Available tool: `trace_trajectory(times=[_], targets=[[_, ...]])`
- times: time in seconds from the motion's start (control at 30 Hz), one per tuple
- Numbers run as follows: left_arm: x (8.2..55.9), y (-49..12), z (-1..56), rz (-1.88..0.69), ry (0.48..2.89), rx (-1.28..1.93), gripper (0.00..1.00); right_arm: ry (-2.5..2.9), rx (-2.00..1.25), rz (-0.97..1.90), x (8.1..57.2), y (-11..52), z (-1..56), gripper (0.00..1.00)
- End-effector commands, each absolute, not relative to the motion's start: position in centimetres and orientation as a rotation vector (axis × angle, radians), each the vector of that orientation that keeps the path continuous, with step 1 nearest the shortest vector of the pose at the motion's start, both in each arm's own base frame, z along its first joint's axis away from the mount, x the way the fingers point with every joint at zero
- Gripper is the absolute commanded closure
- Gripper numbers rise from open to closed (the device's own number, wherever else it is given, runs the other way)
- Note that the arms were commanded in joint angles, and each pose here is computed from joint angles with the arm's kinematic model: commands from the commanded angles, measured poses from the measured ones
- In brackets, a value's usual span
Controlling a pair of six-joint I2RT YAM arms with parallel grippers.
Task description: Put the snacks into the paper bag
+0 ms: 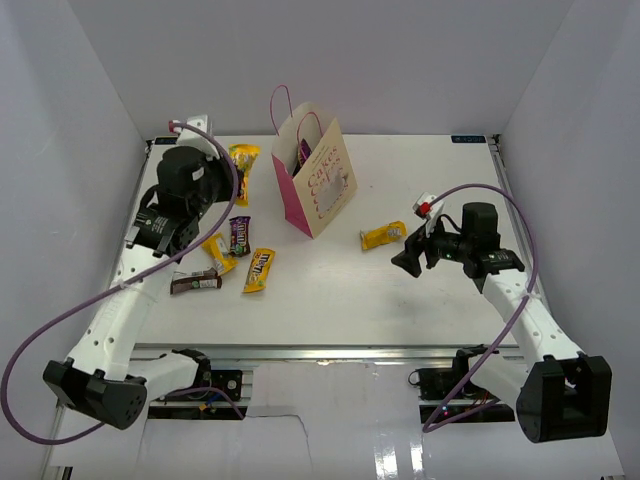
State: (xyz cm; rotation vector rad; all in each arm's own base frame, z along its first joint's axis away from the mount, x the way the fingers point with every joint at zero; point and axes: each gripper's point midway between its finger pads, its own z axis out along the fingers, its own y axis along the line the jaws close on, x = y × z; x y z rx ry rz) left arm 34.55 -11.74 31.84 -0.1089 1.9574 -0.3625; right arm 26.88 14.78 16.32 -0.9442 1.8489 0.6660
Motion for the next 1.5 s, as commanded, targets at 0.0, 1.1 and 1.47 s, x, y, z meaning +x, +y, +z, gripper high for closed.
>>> trace_trajectory(times=[0.0, 1.1, 1.47], targets=[[36.4, -14.1, 37.5, -0.436, 1.799, 0.066, 0.94, 1.791, -0.973, 0.660, 27.9, 15.1, 17.8, 0.17], [39.6, -15.8, 36.1, -0.365, 1.848, 0.027, 0.16, 2.478, -0.016, 0.617, 38.1, 14.1, 7.8, 0.21], [27.5, -11.0, 25.6, -0.449, 1.972, -0.200, 0.09, 2.511, 0.075, 0.594, 39.6, 14.1, 4.8, 0.26]])
